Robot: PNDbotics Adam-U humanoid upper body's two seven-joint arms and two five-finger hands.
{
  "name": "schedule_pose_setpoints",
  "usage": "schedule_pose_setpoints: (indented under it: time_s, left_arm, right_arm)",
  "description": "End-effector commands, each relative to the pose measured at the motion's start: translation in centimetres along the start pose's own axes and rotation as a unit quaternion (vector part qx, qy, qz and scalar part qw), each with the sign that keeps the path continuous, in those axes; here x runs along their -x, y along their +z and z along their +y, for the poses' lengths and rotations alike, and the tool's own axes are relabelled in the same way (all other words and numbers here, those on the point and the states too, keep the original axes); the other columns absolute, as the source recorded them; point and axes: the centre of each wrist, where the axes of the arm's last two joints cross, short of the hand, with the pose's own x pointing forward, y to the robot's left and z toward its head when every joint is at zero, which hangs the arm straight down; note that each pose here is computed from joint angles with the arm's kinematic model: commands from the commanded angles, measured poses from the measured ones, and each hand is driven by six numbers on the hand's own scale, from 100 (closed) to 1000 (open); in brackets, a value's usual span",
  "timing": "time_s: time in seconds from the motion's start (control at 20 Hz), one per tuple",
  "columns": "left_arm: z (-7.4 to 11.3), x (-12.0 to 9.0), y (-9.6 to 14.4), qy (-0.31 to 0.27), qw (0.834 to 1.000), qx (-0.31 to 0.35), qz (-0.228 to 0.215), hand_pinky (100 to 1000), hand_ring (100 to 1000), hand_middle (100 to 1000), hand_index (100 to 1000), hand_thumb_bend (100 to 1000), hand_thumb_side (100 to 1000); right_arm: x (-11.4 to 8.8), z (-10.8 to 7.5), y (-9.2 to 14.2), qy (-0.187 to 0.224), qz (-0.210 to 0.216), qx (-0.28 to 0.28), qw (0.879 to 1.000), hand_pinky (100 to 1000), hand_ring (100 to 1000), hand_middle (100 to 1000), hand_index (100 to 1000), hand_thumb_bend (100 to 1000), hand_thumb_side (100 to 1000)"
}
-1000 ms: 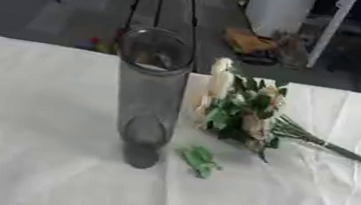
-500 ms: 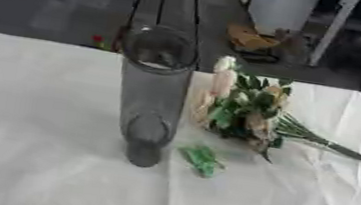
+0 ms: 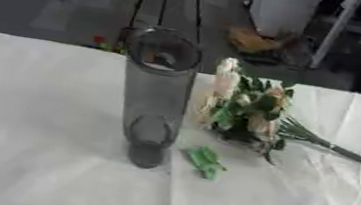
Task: Arrange flowers into the vase.
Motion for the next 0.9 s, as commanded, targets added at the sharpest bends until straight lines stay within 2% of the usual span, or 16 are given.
schedule_pose_setpoints:
  time_s: [0.05, 0.3, 0.35, 0.5, 0.65, 0.9]
  left_arm:
    - [0.0, -0.3, -0.7, 0.002, 1.0, 0.004, -0.014, 795, 850, 871, 928, 100, 926]
    - [-0.2, -0.3, -0.7, 0.006, 1.0, 0.003, -0.014, 795, 850, 871, 927, 100, 926]
    - [-0.2, -0.3, -0.7, 0.007, 1.0, 0.003, -0.014, 795, 850, 870, 927, 100, 925]
    - [-0.3, -0.3, -0.7, 0.01, 1.0, 0.004, -0.014, 796, 850, 870, 926, 100, 925]
    - [-0.4, -0.3, -0.7, 0.013, 1.0, 0.004, -0.013, 795, 850, 870, 925, 100, 924]
    - [-0.4, -0.3, -0.7, 0.016, 1.0, 0.002, -0.012, 796, 850, 869, 916, 100, 925]
  right_arm:
    - [0.0, -2.1, 0.7, 0.072, -0.039, -0.065, 0.994, 910, 1000, 867, 1000, 182, 723]
    - [1.2, -1.8, 0.8, 0.057, 0.021, -0.064, 0.996, 884, 1000, 938, 1000, 263, 667]
    - [1.3, -1.7, 0.6, 0.055, 0.032, -0.065, 0.996, 860, 1000, 956, 1000, 305, 644]
    - [1.3, -1.6, -0.2, 0.054, 0.054, -0.07, 0.995, 860, 1000, 975, 1000, 344, 627]
    - [1.4, -1.0, -1.1, 0.047, 0.075, -0.087, 0.992, 877, 1000, 988, 1000, 346, 634]
    - [1.4, 0.9, -3.0, 0.027, 0.104, -0.127, 0.986, 981, 1000, 987, 1000, 294, 623]
